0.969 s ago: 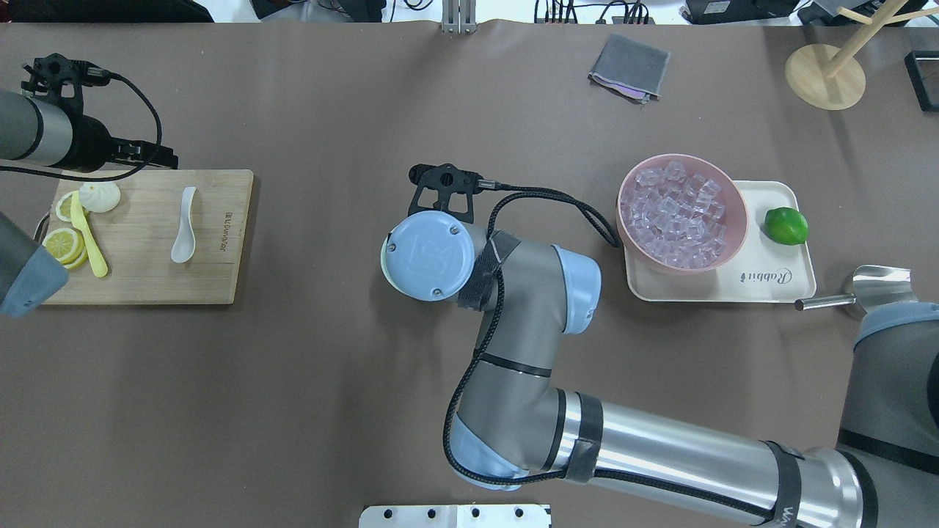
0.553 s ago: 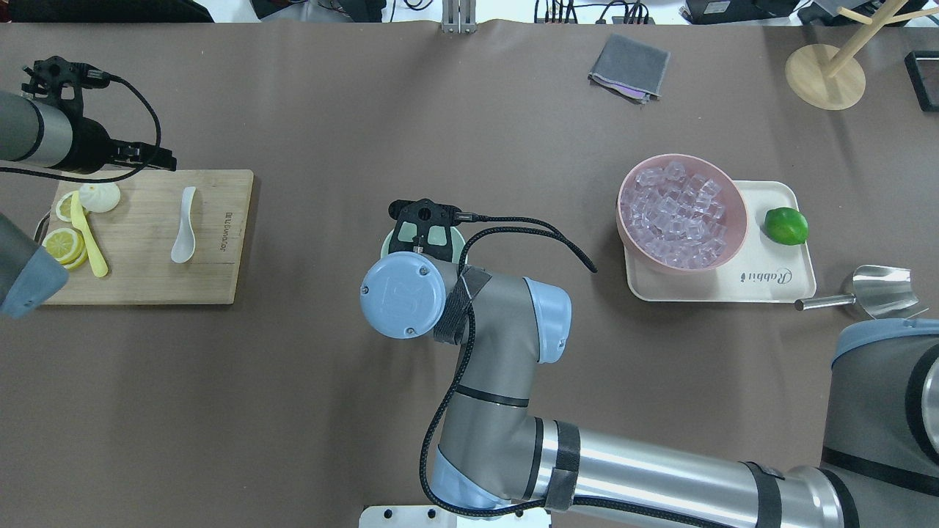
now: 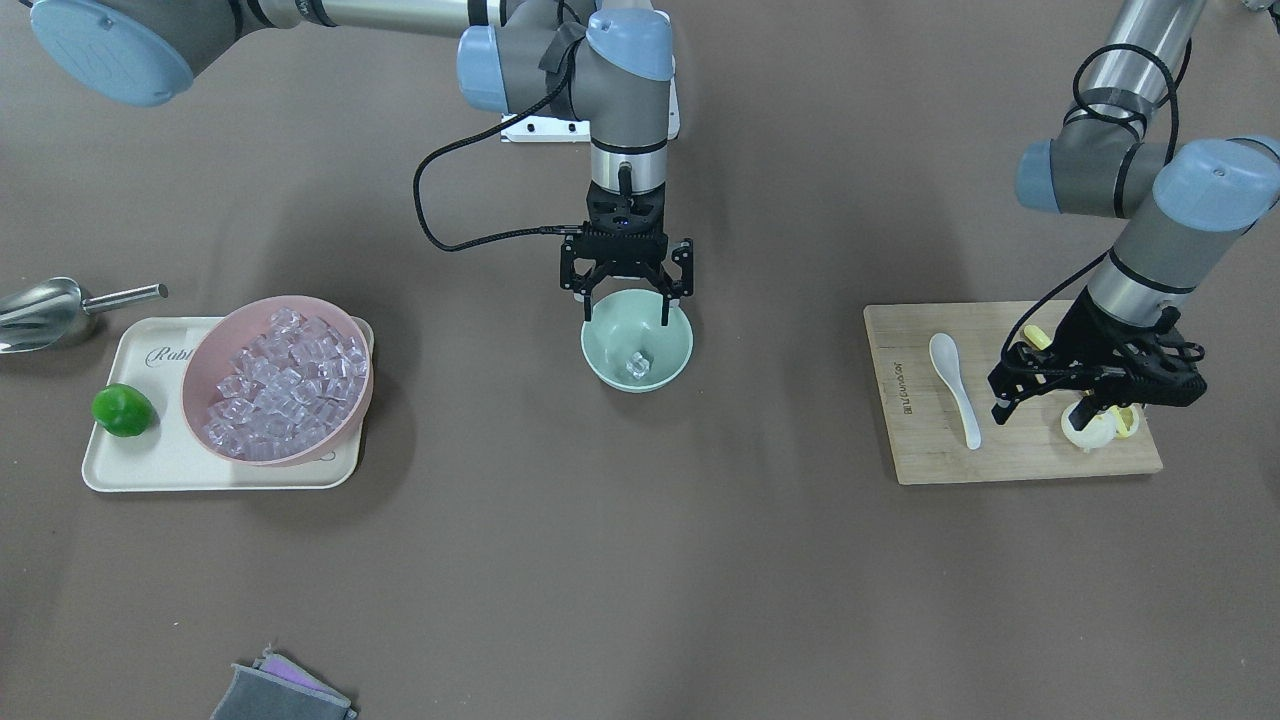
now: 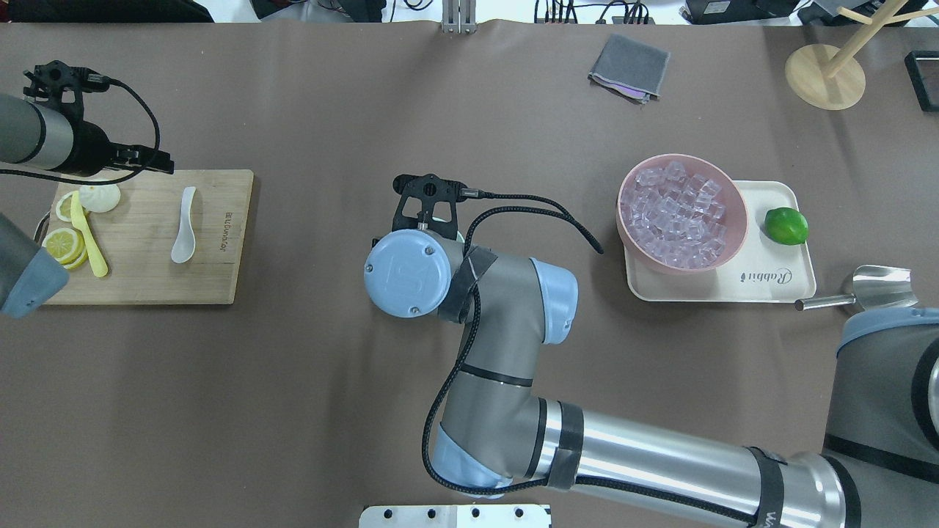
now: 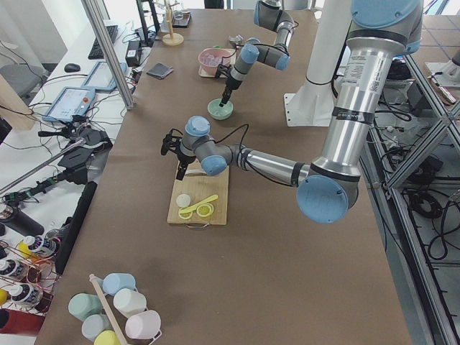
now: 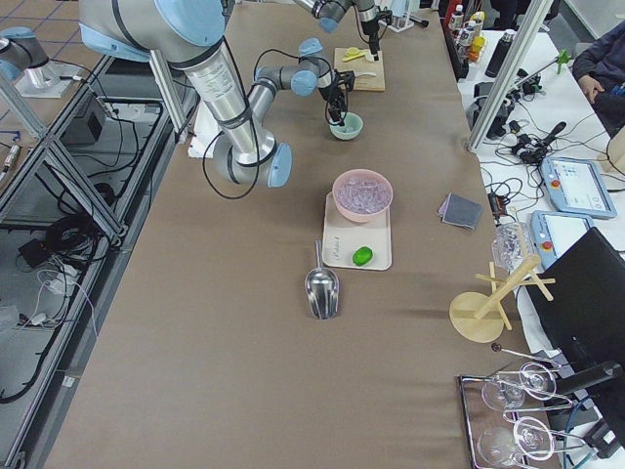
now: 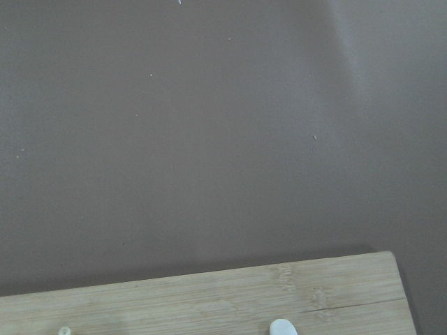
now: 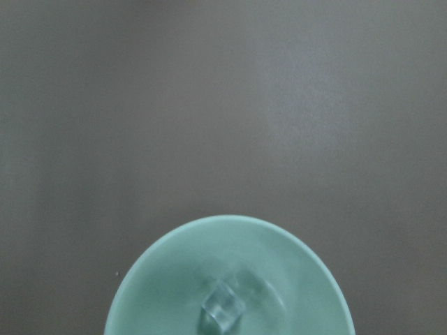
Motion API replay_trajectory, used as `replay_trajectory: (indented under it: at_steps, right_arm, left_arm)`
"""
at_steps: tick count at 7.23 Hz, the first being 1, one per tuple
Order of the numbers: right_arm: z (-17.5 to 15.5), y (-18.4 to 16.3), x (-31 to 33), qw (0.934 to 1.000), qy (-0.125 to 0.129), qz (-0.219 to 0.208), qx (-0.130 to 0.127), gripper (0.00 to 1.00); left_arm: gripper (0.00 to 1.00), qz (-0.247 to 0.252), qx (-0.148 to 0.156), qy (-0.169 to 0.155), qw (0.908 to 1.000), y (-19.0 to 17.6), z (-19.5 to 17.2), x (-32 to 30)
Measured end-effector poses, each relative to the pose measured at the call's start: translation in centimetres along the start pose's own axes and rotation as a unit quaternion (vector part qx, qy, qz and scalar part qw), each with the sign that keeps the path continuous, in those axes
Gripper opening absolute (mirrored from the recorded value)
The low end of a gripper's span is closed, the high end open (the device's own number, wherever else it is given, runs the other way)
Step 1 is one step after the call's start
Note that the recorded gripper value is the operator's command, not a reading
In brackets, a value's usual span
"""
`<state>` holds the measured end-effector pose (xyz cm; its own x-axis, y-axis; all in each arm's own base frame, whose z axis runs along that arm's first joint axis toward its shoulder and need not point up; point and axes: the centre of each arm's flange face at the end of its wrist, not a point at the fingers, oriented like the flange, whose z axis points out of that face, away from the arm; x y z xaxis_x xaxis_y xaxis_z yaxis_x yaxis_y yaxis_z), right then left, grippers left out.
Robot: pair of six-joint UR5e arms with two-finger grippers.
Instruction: Put spoon and ice into bowl
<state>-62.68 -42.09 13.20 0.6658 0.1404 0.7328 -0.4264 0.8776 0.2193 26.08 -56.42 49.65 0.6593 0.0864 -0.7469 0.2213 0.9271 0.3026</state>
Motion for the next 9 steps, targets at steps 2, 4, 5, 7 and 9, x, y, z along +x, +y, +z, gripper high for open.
replay_trajectory:
  at_steps: [2, 4, 5, 7, 9]
  right_arm:
    - [-0.9, -7.8, 2.5, 0.9999, -0.002, 0.014, -0.004, 1.00]
    - [-2.0, -14.7, 8.0, 0.9997, -0.007, -0.003, -0.022, 1.00]
    - [-2.8, -17.0, 12.0, 0.9993, -0.012, -0.023, -0.028, 1.00]
    - [-4.2, -18.7, 17.2, 0.9982, -0.018, -0.045, -0.034, 1.00]
    - [-4.7, -18.9, 18.1, 0.9981, -0.021, -0.047, -0.035, 1.00]
  left_arm:
    - [0.97, -0.047, -0.004, -0.007, 0.9989, 1.2, 1.4, 1.1]
    - [0.81, -0.068, 0.006, -0.021, 0.9974, 3.5, 3.3, 3.8]
    - [0.68, -0.068, 0.008, -0.028, 0.9973, 4.8, 4.2, 4.7]
    - [0.24, -0.062, 0.008, -0.035, 0.9975, 6.3, 5.0, 5.2]
    - [0.00, -0.058, 0.008, -0.032, 0.9978, 6.5, 4.9, 5.5]
